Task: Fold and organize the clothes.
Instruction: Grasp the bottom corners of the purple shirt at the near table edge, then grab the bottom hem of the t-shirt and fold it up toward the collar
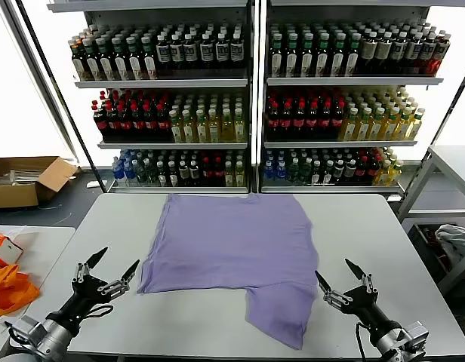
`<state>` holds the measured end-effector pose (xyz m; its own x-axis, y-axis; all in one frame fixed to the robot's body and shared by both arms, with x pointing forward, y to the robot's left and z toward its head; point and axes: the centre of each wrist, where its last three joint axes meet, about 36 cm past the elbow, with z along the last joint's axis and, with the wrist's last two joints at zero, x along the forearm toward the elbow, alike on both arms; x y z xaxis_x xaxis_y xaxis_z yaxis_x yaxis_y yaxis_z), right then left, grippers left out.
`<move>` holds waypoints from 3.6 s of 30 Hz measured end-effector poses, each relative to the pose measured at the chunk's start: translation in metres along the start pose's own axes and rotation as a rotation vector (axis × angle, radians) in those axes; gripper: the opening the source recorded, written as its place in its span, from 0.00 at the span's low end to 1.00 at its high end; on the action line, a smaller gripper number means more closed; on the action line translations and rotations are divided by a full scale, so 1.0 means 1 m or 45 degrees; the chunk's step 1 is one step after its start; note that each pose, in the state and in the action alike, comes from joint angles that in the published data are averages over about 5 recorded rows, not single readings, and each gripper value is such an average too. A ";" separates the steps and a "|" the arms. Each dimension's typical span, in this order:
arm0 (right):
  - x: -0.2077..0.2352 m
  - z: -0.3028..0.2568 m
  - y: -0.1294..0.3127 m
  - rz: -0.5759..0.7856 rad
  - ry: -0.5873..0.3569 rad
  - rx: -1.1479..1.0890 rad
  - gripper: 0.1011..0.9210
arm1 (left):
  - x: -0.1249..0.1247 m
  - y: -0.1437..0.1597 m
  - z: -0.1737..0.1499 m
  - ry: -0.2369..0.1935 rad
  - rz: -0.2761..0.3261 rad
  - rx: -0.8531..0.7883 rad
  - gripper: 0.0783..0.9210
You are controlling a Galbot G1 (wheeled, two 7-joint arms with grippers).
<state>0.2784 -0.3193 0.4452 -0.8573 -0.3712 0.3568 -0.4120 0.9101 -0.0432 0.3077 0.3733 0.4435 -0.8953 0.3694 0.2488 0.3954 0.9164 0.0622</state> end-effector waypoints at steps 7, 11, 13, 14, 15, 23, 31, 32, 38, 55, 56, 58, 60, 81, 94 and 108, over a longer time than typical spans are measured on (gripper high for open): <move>0.005 -0.002 0.017 -0.050 0.142 0.004 0.88 | -0.015 -0.003 0.005 0.169 0.043 -0.004 0.88; 0.007 0.000 0.027 -0.071 0.211 -0.004 0.88 | -0.024 -0.001 0.012 0.254 0.051 -0.004 0.88; 0.007 0.002 0.031 -0.078 0.238 -0.008 0.88 | -0.027 0.000 0.016 0.287 0.052 -0.002 0.88; 0.007 0.002 0.033 -0.081 0.249 -0.011 0.88 | -0.029 0.001 0.018 0.302 0.052 -0.001 0.88; 0.007 0.003 0.035 -0.083 0.260 -0.014 0.88 | -0.031 0.002 0.019 0.315 0.052 0.001 0.88; 0.003 0.010 0.052 -0.112 0.326 -0.034 0.80 | -0.044 0.008 0.032 0.384 0.042 0.025 0.88; 0.002 0.017 0.065 -0.143 0.368 -0.053 0.53 | -0.056 0.011 0.041 0.417 0.047 0.049 0.77; 0.002 0.018 0.066 -0.144 0.371 -0.054 0.49 | -0.058 0.012 0.042 0.419 0.050 0.051 0.74; 0.004 0.021 0.070 -0.150 0.379 -0.066 0.27 | -0.061 0.011 0.049 0.440 0.068 0.061 0.53; 0.006 0.023 0.072 -0.171 0.319 -0.097 0.01 | -0.054 0.004 0.056 0.442 0.065 0.077 0.03; 0.007 0.023 0.072 -0.174 0.311 -0.098 0.01 | -0.053 0.002 0.055 0.440 0.065 0.076 0.02; 0.009 0.021 0.071 -0.179 0.293 -0.099 0.01 | -0.050 -0.001 0.054 0.436 0.067 0.074 0.02; 0.011 0.020 0.070 -0.183 0.274 -0.100 0.01 | -0.047 -0.006 0.053 0.431 0.070 0.072 0.02; 0.054 0.004 0.078 -0.195 0.116 -0.142 0.01 | 0.012 -0.054 0.019 0.390 0.054 0.097 0.02; 0.029 0.004 0.064 -0.119 -0.070 -0.146 0.01 | 0.016 -0.050 -0.009 0.325 0.027 0.081 0.02; -0.051 -0.009 0.031 0.019 -0.302 -0.187 0.01 | -0.024 -0.018 -0.018 0.309 0.091 0.147 0.02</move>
<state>0.3123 -0.2708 0.4337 -0.9182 -0.3747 0.1282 -0.3647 0.9262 0.0953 0.3261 0.3448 0.4541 -0.7851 0.3991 0.4736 0.4176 0.9058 -0.0710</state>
